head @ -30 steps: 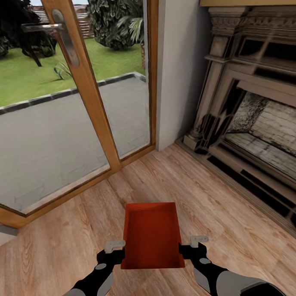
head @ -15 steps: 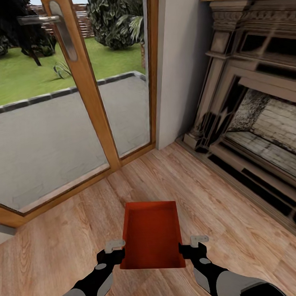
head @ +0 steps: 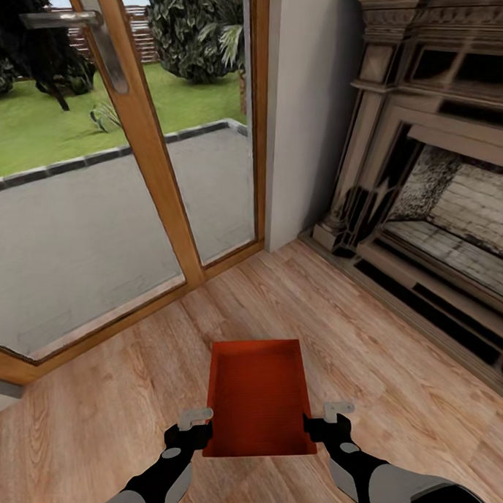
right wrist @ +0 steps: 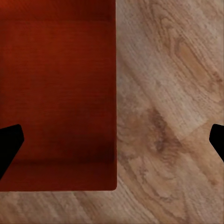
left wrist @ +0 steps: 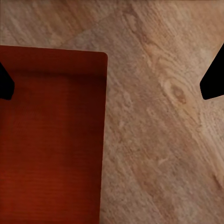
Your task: Move the two storage containers from the living room to the garage. In the garage, place one container on the floor and stack the other container on top of it (either order is fine).
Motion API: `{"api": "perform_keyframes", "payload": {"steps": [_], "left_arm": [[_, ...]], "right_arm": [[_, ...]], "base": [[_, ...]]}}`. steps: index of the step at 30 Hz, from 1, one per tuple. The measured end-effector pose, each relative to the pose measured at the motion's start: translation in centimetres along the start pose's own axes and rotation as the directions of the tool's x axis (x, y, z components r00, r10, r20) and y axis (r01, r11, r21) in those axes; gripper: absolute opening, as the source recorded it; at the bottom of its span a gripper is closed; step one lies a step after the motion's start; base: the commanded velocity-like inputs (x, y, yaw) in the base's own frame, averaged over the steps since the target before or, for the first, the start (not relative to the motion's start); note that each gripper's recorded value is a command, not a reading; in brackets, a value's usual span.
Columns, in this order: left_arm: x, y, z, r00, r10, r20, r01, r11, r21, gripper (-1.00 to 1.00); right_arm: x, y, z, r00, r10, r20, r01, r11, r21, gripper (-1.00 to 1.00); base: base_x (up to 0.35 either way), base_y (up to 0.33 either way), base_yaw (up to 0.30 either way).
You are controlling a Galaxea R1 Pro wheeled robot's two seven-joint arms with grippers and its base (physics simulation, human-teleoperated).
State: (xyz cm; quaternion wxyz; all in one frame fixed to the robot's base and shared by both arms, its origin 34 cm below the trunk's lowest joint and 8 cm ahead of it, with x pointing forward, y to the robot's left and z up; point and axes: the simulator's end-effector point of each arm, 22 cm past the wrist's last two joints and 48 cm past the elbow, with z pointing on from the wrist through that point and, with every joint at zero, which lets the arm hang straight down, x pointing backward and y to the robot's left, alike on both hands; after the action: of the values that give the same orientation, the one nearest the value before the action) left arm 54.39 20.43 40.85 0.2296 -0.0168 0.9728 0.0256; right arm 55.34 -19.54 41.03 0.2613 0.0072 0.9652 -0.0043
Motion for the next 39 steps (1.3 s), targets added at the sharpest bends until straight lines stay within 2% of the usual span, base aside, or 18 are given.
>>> {"api": "perform_keyframes", "payload": {"steps": [19, 28, 39], "left_arm": [[1.9, -0.2, 3.0, 1.000, 0.001, -0.002, -0.001, 1.000, 0.000, 1.00], [2.9, -0.2, 4.4, 1.000, 0.002, -0.003, -0.002, 1.000, 0.001, 1.00], [4.1, -0.3, 6.2, 1.000, 0.002, -0.003, -0.002, 1.000, 0.001, 1.00]], "right_arm": [[2.6, -0.1, 2.7, 1.000, 0.000, -0.005, 0.000, 1.000, 0.002, 1.00], [4.3, -0.1, 4.1, 0.999, -0.002, -0.037, 0.001, 1.000, -0.006, 1.00], [5.4, 0.2, 5.8, 1.000, 0.003, -0.027, -0.003, 1.000, -0.012, 1.00]], "base": [[0.000, 0.000, 0.000], [0.000, 0.000, 0.000], [0.000, 0.000, 0.000]]}}
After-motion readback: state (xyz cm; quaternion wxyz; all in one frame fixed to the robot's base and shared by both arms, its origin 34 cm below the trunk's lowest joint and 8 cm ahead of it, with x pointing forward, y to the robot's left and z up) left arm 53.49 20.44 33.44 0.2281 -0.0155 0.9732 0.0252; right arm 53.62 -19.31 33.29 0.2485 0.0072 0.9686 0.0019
